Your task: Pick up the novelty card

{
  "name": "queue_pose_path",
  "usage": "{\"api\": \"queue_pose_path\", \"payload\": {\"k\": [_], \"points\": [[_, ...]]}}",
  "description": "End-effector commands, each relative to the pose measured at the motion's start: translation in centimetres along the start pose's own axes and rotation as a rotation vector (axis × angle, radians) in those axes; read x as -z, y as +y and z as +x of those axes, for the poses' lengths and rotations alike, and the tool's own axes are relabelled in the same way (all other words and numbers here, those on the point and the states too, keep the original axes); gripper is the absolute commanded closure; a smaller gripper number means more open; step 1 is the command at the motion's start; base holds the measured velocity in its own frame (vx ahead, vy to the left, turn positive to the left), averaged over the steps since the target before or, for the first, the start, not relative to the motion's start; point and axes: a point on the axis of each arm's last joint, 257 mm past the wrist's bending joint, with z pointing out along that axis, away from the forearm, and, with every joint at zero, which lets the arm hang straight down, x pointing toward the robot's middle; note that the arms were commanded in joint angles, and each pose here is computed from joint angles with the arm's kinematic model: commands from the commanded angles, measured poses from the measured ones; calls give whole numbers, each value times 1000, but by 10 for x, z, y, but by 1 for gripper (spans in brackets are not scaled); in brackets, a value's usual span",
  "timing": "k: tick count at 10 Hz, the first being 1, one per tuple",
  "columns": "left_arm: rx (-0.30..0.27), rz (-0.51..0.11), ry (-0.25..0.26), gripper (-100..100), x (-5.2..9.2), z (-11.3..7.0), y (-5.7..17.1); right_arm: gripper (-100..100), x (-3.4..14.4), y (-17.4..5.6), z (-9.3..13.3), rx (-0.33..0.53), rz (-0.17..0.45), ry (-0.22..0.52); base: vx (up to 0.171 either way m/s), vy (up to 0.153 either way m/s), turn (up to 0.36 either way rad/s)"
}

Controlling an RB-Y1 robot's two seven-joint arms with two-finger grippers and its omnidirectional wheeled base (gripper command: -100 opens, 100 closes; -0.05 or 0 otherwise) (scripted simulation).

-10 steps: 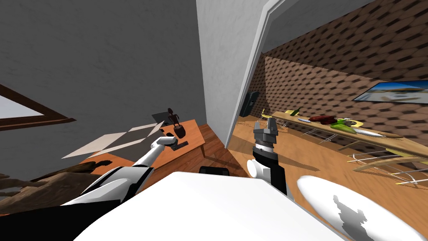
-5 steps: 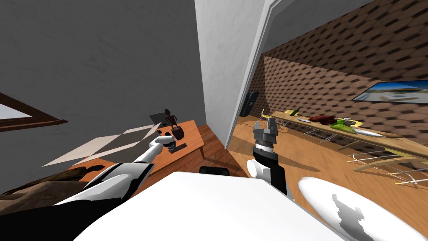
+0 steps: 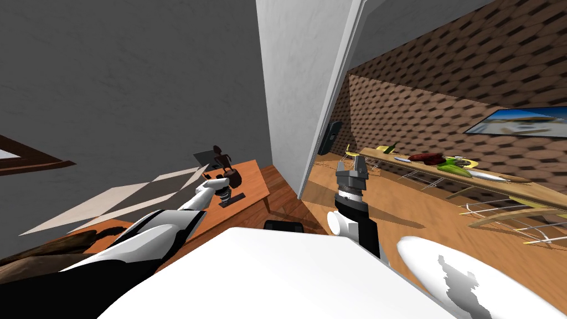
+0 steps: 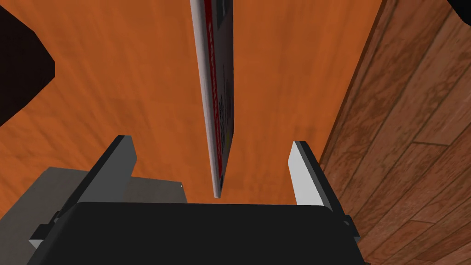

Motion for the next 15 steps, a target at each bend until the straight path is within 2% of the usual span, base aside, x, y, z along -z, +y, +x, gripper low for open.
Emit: {"api": "queue_pose_path", "payload": {"k": [1,4,5,6,7,9,10,11,15], "points": [[24,-62,4,-100,1,-4,12,0,0,0,0,0,0,0,78,-4,-30],[52,-138,16,-100,3,-5,27,0,0,0,0,0,0,0,85,3,-24],[46,-121,14,-100,2,-5,24,0,0,0,0,0,0,0,35,-2,-3],[48,-126,14,0,2,-5,26,0,0,0,0,0,0,0,7,0,0],[46,-125,15,-100,-9,-2,33,0,0,0,0,0,0,0,18,22,9],[45,-124,16,-100,-20,1,40,0,0,0,0,0,0,0,20,35,7],[46,-128,15,-100,-17,1,39,0,0,0,0,0,0,0,6,14,0],[46,-125,16,100,-18,1,39,0,0,0,0,0,0,0,0,0,0],[49,-131,15,100,-18,0,40,0,0,0,0,0,0,0,0,0,0]]}}
